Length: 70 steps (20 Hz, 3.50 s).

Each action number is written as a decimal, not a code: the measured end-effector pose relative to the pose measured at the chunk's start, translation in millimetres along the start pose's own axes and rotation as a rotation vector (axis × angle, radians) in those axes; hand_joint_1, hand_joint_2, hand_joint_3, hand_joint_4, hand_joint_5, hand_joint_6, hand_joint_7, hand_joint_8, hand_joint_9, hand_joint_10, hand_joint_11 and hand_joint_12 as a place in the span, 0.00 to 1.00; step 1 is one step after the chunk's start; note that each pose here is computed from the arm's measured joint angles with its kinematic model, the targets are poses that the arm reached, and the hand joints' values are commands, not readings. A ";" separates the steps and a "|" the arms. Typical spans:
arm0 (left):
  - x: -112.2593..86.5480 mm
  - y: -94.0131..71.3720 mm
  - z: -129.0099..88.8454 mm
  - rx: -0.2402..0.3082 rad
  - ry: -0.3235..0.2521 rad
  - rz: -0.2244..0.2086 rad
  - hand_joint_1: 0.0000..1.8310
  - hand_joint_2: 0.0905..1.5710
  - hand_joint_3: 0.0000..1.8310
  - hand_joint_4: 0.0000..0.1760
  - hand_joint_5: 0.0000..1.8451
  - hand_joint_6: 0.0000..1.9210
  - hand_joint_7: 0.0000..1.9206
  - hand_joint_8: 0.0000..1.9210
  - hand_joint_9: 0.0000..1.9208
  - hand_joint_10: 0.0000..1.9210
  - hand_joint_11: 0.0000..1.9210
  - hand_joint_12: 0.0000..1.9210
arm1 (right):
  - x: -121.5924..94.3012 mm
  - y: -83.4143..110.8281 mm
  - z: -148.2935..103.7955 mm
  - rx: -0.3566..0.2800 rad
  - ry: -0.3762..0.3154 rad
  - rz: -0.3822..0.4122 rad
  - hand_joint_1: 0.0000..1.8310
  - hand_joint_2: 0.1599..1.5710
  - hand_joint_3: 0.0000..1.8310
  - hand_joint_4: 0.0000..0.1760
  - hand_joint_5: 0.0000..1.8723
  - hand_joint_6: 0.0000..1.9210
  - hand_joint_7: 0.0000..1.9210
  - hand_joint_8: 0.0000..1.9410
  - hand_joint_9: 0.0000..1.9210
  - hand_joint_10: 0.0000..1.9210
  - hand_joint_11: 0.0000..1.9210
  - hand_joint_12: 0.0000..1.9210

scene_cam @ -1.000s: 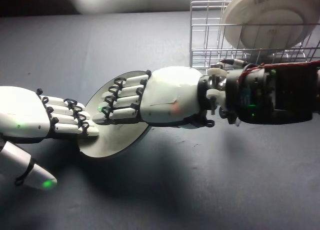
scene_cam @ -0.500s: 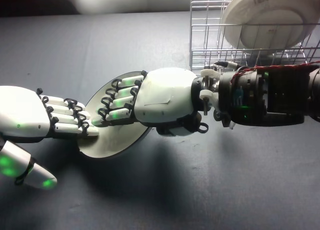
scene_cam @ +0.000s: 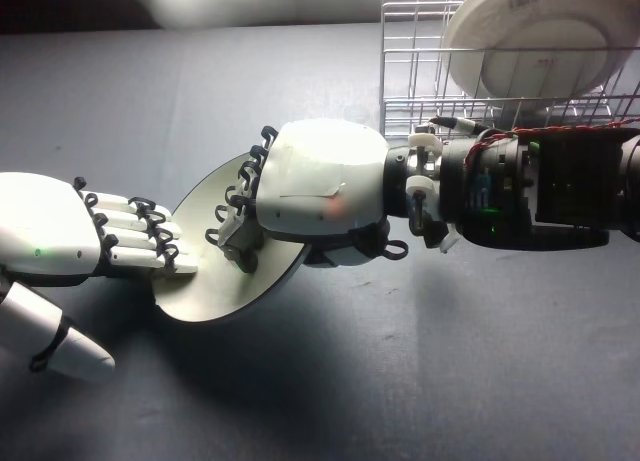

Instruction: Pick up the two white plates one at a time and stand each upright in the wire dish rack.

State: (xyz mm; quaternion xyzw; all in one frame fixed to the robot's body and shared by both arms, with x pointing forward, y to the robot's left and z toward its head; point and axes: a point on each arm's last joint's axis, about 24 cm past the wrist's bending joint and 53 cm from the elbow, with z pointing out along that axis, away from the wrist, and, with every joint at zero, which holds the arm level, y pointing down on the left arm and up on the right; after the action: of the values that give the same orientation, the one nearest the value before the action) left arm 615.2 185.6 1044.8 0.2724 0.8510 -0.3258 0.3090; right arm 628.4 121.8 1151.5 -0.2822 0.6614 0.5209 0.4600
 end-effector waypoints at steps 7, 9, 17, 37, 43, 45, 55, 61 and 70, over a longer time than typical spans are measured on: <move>-29.5 -11.1 -1.9 0.022 -0.044 0.061 0.00 0.72 0.00 0.00 0.04 0.00 0.04 0.00 0.02 0.00 0.01 0.01 | -3.6 -1.8 -4.2 -0.001 -0.007 -0.002 0.82 0.63 0.00 0.00 0.54 0.36 0.58 0.33 0.60 0.41 0.48 0.74; -59.5 -20.6 -11.8 0.050 -0.110 0.081 0.00 0.72 0.00 0.00 0.05 0.00 0.04 0.00 0.03 0.01 0.02 0.01 | -6.3 -3.8 -7.5 0.000 -0.012 -0.002 0.82 0.63 0.00 0.00 0.55 0.34 0.59 0.32 0.61 0.39 0.47 0.75; -136.6 -18.6 -65.7 0.030 -0.323 0.098 0.00 0.72 0.00 0.00 0.05 0.01 0.04 0.00 0.02 0.00 0.01 0.02 | -44.7 5.6 -13.7 -0.026 -0.087 0.009 0.76 0.64 0.00 0.00 0.52 0.42 0.58 0.39 0.59 0.47 0.55 0.40; -132.1 -20.2 -69.6 0.027 -0.310 0.105 0.00 0.73 0.00 0.00 0.04 0.00 0.03 0.00 0.02 0.00 0.00 0.03 | -148.6 44.5 -74.0 -0.016 -0.304 0.226 0.76 0.64 0.00 0.00 0.51 0.46 0.56 0.41 0.59 0.47 0.57 0.43; -126.1 -26.2 -64.4 0.038 -0.293 0.107 0.00 0.73 0.00 0.00 0.05 0.00 0.04 0.00 0.02 0.00 0.00 0.05 | -174.8 22.0 -99.6 0.061 -0.406 0.470 0.76 0.64 0.00 0.00 0.52 0.44 0.55 0.44 0.59 0.49 0.57 0.44; -125.5 -24.3 -65.4 0.033 -0.293 0.106 0.00 0.73 0.00 0.00 0.04 0.00 0.04 0.00 0.02 0.00 0.00 0.04 | -185.4 13.7 -105.9 0.080 -0.443 0.550 0.76 0.64 0.00 0.00 0.52 0.43 0.55 0.43 0.58 0.49 0.57 0.44; -123.2 -22.5 -64.9 0.028 -0.287 0.104 0.00 0.73 0.00 0.00 0.04 0.00 0.03 0.00 0.02 0.00 0.00 0.02 | -211.6 -12.9 -120.7 0.103 -0.563 0.847 0.76 0.64 0.00 0.00 0.51 0.45 0.55 0.43 0.58 0.48 0.57 0.44; -120.5 -21.2 -63.6 0.025 -0.280 0.101 0.00 0.73 0.00 0.00 0.04 0.00 0.03 0.00 0.02 0.00 0.00 0.03 | -222.2 -39.8 -135.8 0.137 -0.627 0.917 0.76 0.64 0.00 0.00 0.51 0.45 0.55 0.44 0.58 0.49 0.56 0.45; -118.3 -25.6 -60.2 0.033 -0.273 0.104 0.00 0.74 0.00 0.00 0.07 0.00 0.07 0.00 0.05 0.00 0.00 0.11 | -217.7 -68.1 -156.8 0.201 -0.657 0.905 0.76 0.64 0.00 0.00 0.52 0.45 0.57 0.40 0.57 0.50 0.55 0.46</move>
State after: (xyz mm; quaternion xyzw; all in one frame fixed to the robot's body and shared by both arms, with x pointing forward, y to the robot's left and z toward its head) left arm 655.4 181.7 1173.8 0.2741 0.7804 -0.3572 0.4338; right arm 728.0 -70.3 1324.2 0.2515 0.5848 0.6611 0.3971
